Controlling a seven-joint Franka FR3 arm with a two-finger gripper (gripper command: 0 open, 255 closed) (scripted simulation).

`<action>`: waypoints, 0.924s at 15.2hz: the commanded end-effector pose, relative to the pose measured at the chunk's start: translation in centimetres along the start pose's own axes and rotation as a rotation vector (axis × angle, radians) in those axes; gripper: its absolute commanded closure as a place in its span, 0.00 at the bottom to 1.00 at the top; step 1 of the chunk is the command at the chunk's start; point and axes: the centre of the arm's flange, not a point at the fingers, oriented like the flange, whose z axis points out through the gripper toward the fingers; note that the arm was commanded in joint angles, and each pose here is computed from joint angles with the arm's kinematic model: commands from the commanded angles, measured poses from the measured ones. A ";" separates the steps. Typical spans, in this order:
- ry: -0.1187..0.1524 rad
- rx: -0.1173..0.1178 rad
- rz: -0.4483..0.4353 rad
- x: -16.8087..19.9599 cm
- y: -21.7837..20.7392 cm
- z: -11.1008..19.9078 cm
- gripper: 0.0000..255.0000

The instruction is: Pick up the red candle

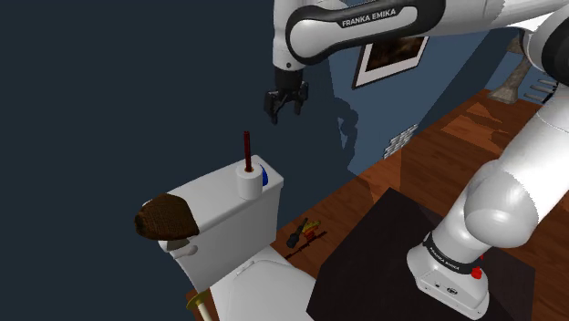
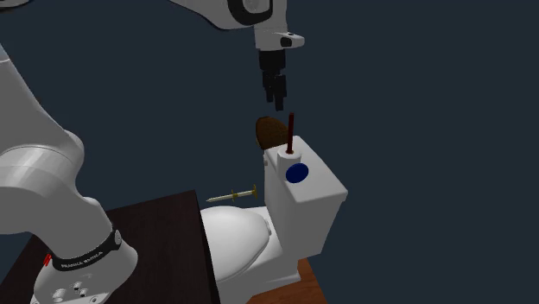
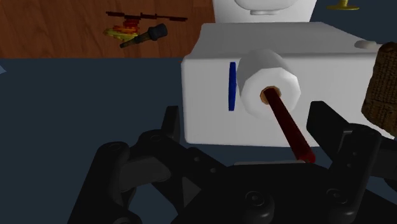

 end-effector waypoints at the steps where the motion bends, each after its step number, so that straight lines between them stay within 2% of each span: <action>1: 0.000 0.008 0.004 1.7 -1.4 1.0 0.00; 9: 0.001 0.038 0.018 9.2 -7.6 4.1 0.00; 14: 0.001 0.040 0.019 9.7 -8.2 6.5 0.00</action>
